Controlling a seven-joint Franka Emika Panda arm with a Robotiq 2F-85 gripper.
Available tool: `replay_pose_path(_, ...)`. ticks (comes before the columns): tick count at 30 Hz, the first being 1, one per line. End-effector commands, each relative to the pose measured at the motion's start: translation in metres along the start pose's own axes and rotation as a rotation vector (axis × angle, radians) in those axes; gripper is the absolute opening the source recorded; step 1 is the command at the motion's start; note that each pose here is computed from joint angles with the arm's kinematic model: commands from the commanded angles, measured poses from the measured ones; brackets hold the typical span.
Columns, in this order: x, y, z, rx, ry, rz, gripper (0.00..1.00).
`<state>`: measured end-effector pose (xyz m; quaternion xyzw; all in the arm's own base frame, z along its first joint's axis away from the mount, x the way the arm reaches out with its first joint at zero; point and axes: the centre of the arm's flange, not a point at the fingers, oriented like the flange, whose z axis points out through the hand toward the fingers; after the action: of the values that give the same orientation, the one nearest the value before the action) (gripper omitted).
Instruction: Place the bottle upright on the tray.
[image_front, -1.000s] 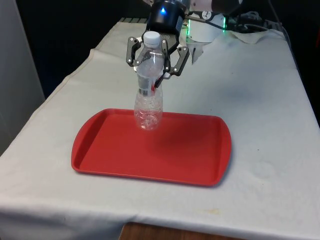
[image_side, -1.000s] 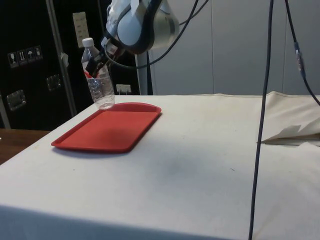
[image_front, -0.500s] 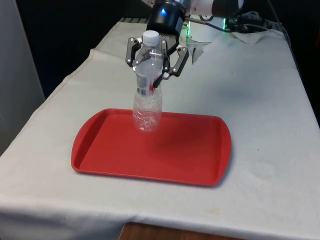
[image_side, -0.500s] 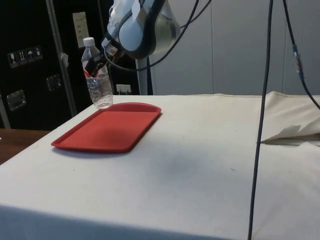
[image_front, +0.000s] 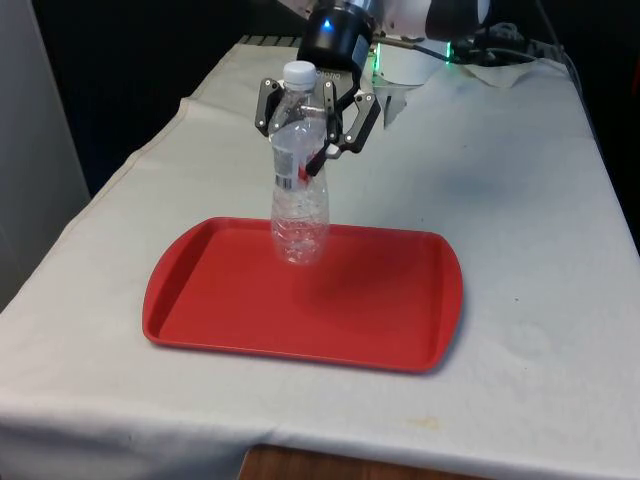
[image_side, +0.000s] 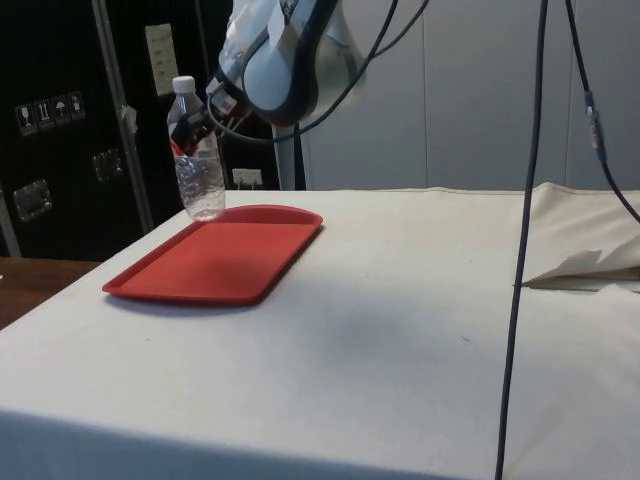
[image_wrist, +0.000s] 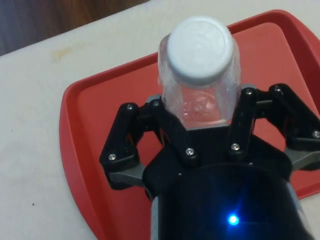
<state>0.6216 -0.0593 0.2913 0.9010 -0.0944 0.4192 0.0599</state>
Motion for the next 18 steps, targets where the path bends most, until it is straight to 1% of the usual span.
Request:
replay_pose_path(1, 0.000, -0.007, -0.003, 0.022, 0.012, 0.015, 0.35)
replay_pose_path(6, -0.006, -0.006, 0.001, 0.018, 0.005, 0.047, 0.35)
replay_pose_path(7, -0.008, 0.002, 0.002, -0.006, -0.010, 0.039, 0.35)
replay_pose_path(8, -0.008, -0.006, 0.002, 0.018, 0.002, 0.052, 0.35)
replay_pose_path(13, -0.013, -0.005, 0.006, 0.013, -0.002, 0.076, 0.35)
replay_pose_path(14, -0.016, -0.005, 0.009, 0.011, -0.003, 0.088, 0.35)
replay_pose_path(15, -0.017, -0.004, 0.010, 0.009, -0.005, 0.094, 0.35)
replay_pose_path(16, -0.019, 0.003, 0.011, -0.015, -0.017, 0.087, 0.35)
replay_pose_path(17, -0.017, -0.004, 0.010, 0.008, -0.006, 0.098, 0.35)
replay_pose_path(18, -0.018, -0.004, 0.011, 0.006, -0.008, 0.100, 0.35)
